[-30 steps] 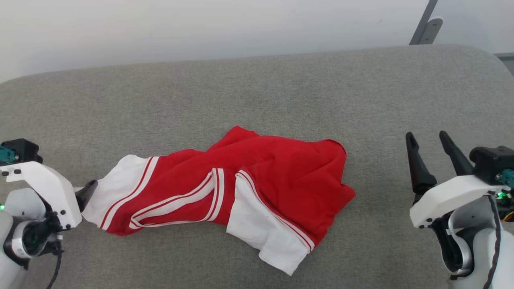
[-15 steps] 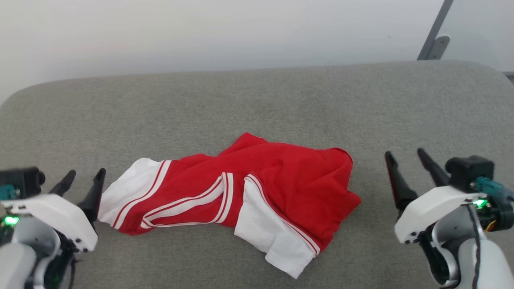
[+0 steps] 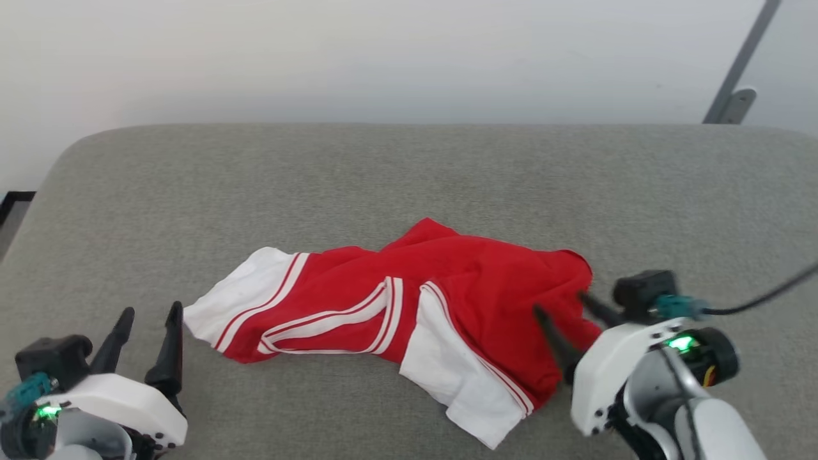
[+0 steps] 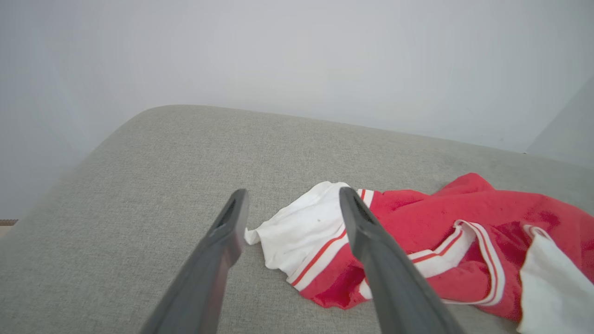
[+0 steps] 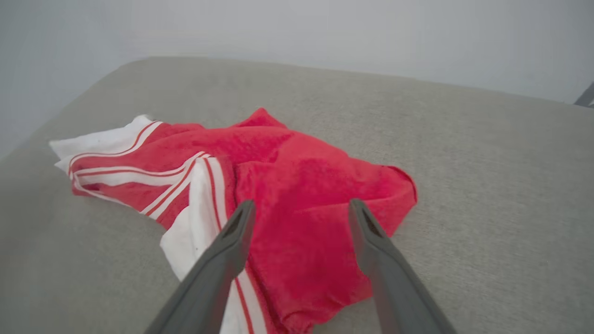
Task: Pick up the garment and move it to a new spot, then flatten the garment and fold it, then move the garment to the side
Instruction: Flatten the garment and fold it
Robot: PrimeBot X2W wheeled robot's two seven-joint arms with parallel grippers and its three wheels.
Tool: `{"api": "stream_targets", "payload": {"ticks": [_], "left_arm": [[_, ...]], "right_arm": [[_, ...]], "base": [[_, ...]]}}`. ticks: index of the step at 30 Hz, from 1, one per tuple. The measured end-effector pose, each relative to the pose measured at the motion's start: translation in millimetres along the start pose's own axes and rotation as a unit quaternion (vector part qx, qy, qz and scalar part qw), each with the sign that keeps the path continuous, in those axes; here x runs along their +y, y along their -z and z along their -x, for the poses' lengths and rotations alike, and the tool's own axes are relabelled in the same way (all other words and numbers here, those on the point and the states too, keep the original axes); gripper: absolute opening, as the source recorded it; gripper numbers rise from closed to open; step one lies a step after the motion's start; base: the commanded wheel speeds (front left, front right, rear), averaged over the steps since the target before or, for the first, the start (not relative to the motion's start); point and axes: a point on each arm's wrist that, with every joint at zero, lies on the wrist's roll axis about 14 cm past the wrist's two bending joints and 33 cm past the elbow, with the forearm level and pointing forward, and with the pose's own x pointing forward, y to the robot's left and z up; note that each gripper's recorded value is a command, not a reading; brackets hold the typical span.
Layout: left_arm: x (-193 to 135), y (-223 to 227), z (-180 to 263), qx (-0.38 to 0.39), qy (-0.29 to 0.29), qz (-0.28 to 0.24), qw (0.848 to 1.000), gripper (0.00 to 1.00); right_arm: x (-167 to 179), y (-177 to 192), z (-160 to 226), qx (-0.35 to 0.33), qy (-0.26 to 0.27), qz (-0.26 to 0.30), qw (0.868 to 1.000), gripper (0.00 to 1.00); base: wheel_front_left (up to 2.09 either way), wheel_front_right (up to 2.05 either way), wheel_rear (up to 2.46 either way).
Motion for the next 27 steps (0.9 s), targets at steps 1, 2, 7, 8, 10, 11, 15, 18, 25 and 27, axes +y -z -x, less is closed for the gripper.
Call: {"api": "stream_targets", "payload": {"ticks": [1,2,7,8,10,11,15,18,25,27], "left_arm": [[2,0,2,-0.005,-0.006,0.004,1.000,1.00],[3,0,5,-0.009,-0.011,0.007,1.000,1.00],[11,-1,14,-0.029,-0.031,0.008,0.999,1.00],[12,-1,16,-0.032,-0.035,0.005,0.999,1.00],[16,2,20,-0.032,-0.043,0.010,0.998,1.00],[18,2,22,-0.035,-0.047,0.007,0.998,1.00],[26,-8,27,-0.060,-0.068,0.008,0.996,1.00],[30,-13,32,-0.076,-0.079,0.012,0.994,1.00],[39,-5,44,-0.084,-0.101,0.027,0.991,1.00],[41,-3,46,-0.085,-0.104,0.028,0.991,1.00]], "right_arm": [[6,5,-1,0.014,-0.012,0.004,1.000,1.00],[11,9,-2,0.028,-0.023,0.007,0.999,1.00],[36,30,-7,0.093,-0.074,0.029,0.992,1.00],[39,34,-8,0.104,-0.081,0.035,0.991,1.00],[47,39,-11,0.123,-0.098,0.047,0.986,1.00],[49,42,-13,0.132,-0.105,0.052,0.984,1.00],[59,48,-23,0.157,-0.126,0.078,0.976,1.00],[68,57,-29,0.180,-0.142,0.096,0.969,1.00],[80,79,-43,0.223,-0.166,0.141,0.950,1.00],[81,84,-46,0.231,-0.169,0.156,0.945,0.68]], "base": [[0.00,0.00,0.00],[0.00,0.00,0.00],[0.00,0.00,0.00],[0.00,0.00,0.00],[0.00,0.00,0.00],[0.00,0.00,0.00],[0.00,0.00,0.00],[0.00,0.00,0.00],[0.00,0.00,0.00],[0.00,0.00,0.00]]}}
